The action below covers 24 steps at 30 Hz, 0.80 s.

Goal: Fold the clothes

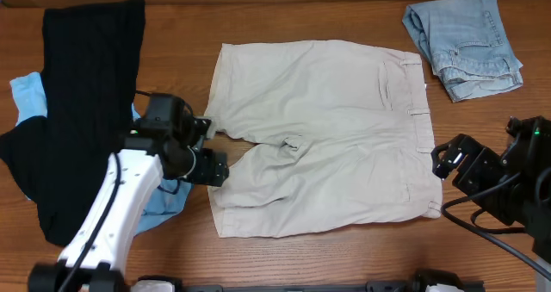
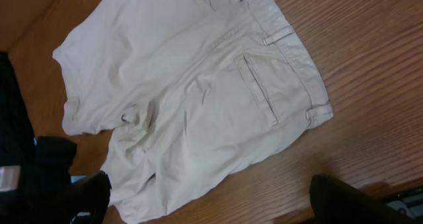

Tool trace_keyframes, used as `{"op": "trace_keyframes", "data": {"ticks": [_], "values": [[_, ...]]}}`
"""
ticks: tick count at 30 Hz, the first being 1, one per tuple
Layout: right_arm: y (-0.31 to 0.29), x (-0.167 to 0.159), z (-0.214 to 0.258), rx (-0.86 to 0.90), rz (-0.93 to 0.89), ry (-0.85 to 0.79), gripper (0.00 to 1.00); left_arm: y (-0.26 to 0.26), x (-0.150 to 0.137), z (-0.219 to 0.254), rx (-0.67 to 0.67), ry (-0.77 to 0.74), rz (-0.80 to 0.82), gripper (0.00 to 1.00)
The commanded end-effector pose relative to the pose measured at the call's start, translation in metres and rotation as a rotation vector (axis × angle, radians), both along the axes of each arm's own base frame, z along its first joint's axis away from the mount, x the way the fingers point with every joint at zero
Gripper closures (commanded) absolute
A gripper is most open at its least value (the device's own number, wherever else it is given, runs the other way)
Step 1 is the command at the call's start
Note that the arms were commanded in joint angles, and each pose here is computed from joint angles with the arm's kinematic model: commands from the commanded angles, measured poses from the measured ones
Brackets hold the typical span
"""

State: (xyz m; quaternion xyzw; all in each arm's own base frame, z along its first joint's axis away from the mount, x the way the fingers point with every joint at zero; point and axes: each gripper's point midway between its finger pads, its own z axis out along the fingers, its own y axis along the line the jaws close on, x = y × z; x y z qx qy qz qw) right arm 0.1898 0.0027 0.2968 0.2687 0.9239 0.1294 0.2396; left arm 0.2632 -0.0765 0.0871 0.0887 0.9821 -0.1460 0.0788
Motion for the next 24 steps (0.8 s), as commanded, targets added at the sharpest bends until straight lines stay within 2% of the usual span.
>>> {"op": "trace_keyframes", "data": {"ticks": [1, 9, 13, 18, 21, 24], "values": [[-0.002, -0.001, 0.002, -0.008, -0.013, -0.017, 0.00, -0.016, -0.002, -0.025, -0.059, 0.051, -0.037, 0.15], [-0.003, -0.001, 0.002, -0.012, -0.014, -0.017, 0.00, -0.017, -0.004, -0.074, -0.046, 0.190, -0.021, 0.19], [-0.003, 0.001, 0.003, -0.013, -0.014, -0.024, 0.00, -0.017, -0.003, -0.087, -0.043, 0.216, -0.019, 0.28], [-0.003, 0.002, 0.003, -0.013, -0.014, -0.027, 0.00, -0.019, 0.015, -0.076, -0.049, 0.168, -0.020, 0.43], [-0.003, 0.002, 0.003, -0.013, -0.014, -0.027, 0.00, -0.021, 0.028, -0.064, -0.053, 0.139, -0.022, 0.59], [-0.003, 0.001, 0.003, -0.012, -0.014, -0.027, 0.00, -0.022, 0.039, -0.053, -0.053, 0.111, -0.025, 0.85]]}}
